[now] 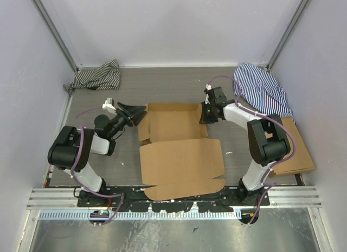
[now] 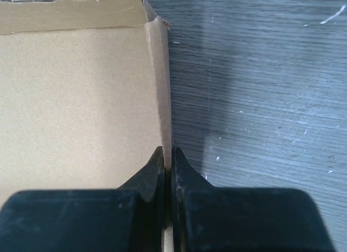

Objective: Fold the paper box

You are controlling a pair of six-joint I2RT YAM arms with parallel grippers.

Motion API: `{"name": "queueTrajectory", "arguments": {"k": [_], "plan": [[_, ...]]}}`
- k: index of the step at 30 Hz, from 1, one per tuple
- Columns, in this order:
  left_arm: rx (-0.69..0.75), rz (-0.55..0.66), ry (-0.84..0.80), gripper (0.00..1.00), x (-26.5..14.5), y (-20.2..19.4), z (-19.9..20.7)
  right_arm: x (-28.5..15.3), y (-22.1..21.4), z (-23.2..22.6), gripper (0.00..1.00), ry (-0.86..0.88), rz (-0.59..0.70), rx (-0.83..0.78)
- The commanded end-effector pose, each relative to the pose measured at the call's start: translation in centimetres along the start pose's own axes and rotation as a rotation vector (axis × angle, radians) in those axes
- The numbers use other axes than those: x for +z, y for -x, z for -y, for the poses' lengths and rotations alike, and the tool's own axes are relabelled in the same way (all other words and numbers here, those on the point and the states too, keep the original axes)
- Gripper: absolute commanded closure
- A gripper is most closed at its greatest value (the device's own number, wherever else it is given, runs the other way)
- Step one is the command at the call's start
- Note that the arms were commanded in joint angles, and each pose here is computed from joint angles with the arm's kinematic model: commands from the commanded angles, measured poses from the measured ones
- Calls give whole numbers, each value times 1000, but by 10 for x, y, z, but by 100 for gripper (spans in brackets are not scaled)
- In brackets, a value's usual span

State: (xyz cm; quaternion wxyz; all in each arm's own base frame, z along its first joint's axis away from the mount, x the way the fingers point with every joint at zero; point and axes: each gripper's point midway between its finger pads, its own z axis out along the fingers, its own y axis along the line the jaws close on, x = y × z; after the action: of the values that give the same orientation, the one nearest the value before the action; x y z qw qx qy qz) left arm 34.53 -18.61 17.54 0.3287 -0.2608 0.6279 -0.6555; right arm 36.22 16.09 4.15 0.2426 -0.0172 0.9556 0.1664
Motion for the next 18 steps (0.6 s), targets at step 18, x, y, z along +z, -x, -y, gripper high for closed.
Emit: {"name": "queueTrajectory", "arguments": {"k": [18], "plan": [[231,-122,-53,41,-1,-23,64,4,18,5,99,-71,36,-29]]}}
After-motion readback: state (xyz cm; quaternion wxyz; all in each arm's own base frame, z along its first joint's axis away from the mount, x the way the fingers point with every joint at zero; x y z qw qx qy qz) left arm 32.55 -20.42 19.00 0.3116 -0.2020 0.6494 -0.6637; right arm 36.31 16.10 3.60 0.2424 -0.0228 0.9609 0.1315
